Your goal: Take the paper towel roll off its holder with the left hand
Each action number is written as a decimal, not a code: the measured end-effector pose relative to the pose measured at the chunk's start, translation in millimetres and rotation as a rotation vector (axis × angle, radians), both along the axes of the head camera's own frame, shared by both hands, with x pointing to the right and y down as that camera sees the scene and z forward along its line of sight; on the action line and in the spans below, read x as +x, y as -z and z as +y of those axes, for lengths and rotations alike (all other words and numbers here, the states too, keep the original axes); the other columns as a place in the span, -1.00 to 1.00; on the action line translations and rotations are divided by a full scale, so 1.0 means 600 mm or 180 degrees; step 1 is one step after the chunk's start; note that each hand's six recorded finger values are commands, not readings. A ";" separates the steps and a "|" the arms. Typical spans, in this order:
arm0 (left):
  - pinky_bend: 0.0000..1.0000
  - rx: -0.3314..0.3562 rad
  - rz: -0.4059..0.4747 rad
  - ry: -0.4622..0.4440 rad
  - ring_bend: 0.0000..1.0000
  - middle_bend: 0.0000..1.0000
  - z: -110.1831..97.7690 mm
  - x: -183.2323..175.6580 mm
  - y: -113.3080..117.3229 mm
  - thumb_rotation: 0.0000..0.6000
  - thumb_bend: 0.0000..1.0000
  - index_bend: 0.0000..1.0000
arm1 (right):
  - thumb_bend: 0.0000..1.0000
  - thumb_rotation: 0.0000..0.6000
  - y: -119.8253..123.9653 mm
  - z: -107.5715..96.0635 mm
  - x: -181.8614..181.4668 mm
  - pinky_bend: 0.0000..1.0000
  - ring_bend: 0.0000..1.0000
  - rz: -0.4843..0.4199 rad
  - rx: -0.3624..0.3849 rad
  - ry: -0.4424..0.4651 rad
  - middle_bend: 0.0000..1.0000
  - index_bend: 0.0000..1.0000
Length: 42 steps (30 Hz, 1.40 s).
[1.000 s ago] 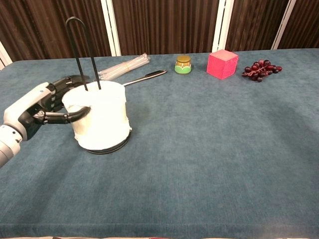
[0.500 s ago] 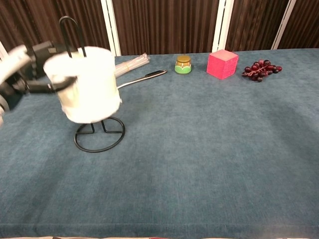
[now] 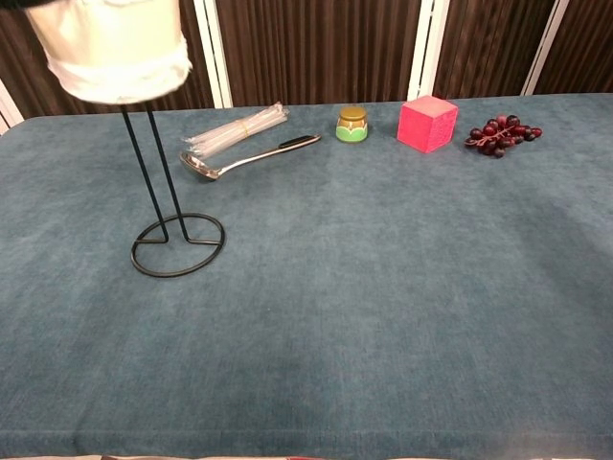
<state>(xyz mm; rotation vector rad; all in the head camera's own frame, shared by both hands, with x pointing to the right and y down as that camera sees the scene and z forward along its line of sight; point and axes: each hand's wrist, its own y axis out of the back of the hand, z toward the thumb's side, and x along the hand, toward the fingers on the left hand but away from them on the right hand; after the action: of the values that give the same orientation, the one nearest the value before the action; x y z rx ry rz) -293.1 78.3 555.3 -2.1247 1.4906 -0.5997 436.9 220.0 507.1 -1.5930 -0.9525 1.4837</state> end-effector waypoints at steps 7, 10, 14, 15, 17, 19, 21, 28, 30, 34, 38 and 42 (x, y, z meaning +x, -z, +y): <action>0.13 0.0201 -0.0286 -0.0047 -0.34 -0.25 -0.007 -0.038 0.091 1.00 -0.33 -0.20 | -0.77 1.00 -0.008 0.003 -0.001 -0.82 -1.00 0.0035 -0.0059 0.0015 -1.00 -1.00; 0.13 0.0239 -0.0429 -0.0034 -0.35 -0.24 0.005 -0.061 0.130 1.00 -0.33 -0.20 | -0.77 1.00 -0.013 0.004 -0.003 -0.82 -1.00 0.0051 -0.0090 0.0031 -1.00 -1.00; 0.25 0.0323 -0.0693 0.0113 -0.30 -0.19 0.031 -0.100 0.172 1.00 -0.33 -0.17 | -0.77 1.00 -0.019 0.005 -0.004 -0.82 -1.00 0.0078 -0.0132 0.0042 -1.00 -1.00; 0.27 0.0345 -0.0753 0.0164 -0.28 -0.18 0.038 -0.109 0.177 1.00 -0.33 -0.15 | -0.77 1.00 -0.020 0.005 -0.005 -0.82 -1.00 0.0082 -0.0139 0.0043 -1.00 -1.00; 0.27 0.0354 -0.0908 0.0281 -0.28 -0.18 0.057 -0.128 0.181 1.00 -0.33 -0.15 | -0.77 1.00 -0.023 0.005 -0.005 -0.82 -1.00 0.0094 -0.0154 0.0039 -1.00 -1.00; 0.27 0.0273 -0.1047 0.0367 -0.28 -0.19 0.079 -0.144 0.172 1.00 -0.33 -0.15 | -0.77 1.00 -0.026 0.005 -0.004 -0.82 -1.00 0.0107 -0.0171 0.0038 -1.00 -1.00; 0.26 0.0179 -0.1089 0.0425 -0.31 -0.22 0.096 -0.155 0.157 1.00 -0.33 -0.16 | -0.77 1.00 -0.027 0.005 -0.005 -0.82 -1.00 0.0109 -0.0184 0.0040 -1.00 -1.00; 0.22 -0.0116 -0.1049 0.0764 -0.35 -0.29 0.159 -0.195 0.068 1.00 -0.33 -0.24 | -0.77 1.00 -0.030 0.004 -0.005 -0.82 -1.00 0.0119 -0.0196 0.0031 -1.00 -1.00; 0.22 -0.0185 -0.1044 0.0857 -0.37 -0.31 0.175 -0.203 0.038 1.00 -0.33 -0.28 | -0.77 1.00 -0.031 0.004 -0.005 -0.82 -1.00 0.0124 -0.0202 0.0032 -1.00 -1.00; 0.18 -0.0384 -0.1064 0.1075 -0.49 -0.42 0.214 -0.216 -0.037 1.00 -0.33 -0.44 | -0.77 1.00 -0.034 0.005 -0.005 -0.82 -1.00 0.0128 -0.0235 0.0041 -1.00 -1.00; 0.02 -0.0625 -0.1154 0.1221 -0.63 -0.58 0.243 -0.232 -0.101 1.00 -0.33 -0.64 | -0.77 1.00 -0.039 0.006 -0.006 -0.82 -1.00 0.0145 -0.0274 0.0047 -1.00 -1.00; -0.16 -0.0834 -0.1313 0.1263 -0.85 -0.83 0.269 -0.243 -0.149 1.00 -0.32 -0.83 | -0.77 1.00 -0.040 0.007 -0.007 -0.82 -1.00 0.0150 -0.0276 0.0058 -1.00 -1.00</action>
<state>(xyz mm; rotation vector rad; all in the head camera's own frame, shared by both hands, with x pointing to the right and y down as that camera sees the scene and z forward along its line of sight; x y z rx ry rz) -438.7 239.6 644.7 -1.7312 1.6613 -1.3509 432.7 224.0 530.9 -1.6164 -0.8555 1.5619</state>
